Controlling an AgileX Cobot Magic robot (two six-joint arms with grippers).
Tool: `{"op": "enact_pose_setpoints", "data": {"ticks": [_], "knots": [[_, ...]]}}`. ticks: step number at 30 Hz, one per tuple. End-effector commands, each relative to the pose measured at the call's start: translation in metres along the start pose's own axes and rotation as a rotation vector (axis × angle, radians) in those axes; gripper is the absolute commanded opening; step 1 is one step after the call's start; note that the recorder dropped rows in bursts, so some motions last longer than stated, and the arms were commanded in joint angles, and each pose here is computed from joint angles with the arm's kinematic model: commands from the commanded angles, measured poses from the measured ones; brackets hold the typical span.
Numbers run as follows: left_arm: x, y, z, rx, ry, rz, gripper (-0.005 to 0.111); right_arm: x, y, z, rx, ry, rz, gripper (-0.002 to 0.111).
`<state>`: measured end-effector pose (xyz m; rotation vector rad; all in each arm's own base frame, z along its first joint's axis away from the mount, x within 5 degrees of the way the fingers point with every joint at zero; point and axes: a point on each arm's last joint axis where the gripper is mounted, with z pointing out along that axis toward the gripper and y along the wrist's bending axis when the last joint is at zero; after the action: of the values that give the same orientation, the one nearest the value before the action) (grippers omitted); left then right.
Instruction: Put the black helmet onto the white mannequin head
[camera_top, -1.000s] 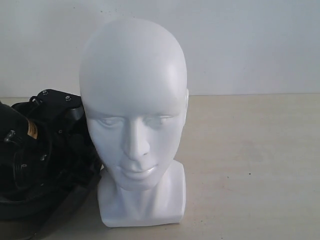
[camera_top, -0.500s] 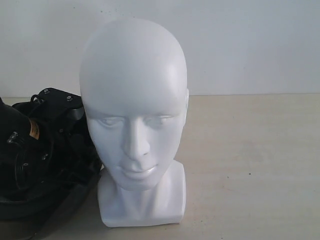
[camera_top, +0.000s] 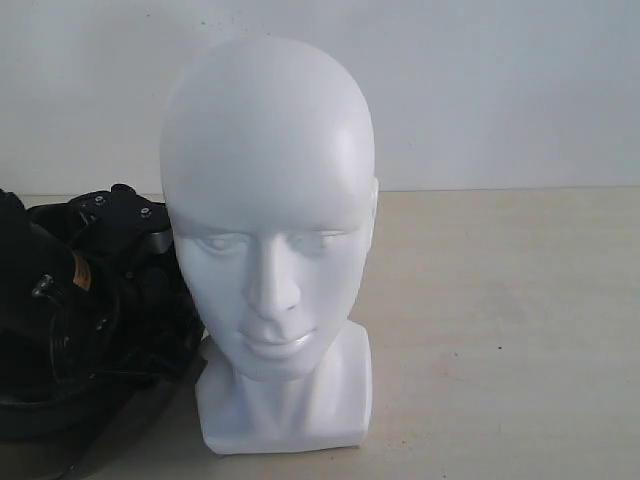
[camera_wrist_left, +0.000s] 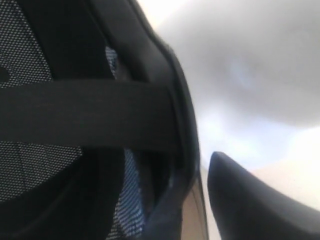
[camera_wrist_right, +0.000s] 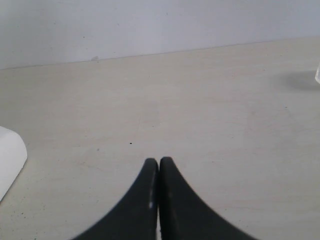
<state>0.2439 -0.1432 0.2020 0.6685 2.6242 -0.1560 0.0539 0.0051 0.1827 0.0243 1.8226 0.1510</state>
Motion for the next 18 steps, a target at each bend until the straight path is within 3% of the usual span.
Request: {"op": "enact_pose_setpoints", "data": {"ticks": [1,11,15,18], "knots": [[-0.001,-0.003,0.004,0.008,0.006,0.01,0.06,-0.001,0.0,0.0,0.0,-0.015,-0.002,0.0],[0.003,-0.003,0.024,0.004,0.07,0.001,0.059,-0.001,0.0,0.0,0.0,-0.015,-0.002,0.0],[0.004,-0.003,0.026,0.003,0.079,-0.011,0.051,-0.001,0.0,0.0,0.0,-0.011,-0.002,0.0],[0.003,-0.003,0.026,0.003,0.077,-0.011,0.039,-0.001,0.0,0.0,0.0,-0.011,-0.002,0.0]]}}
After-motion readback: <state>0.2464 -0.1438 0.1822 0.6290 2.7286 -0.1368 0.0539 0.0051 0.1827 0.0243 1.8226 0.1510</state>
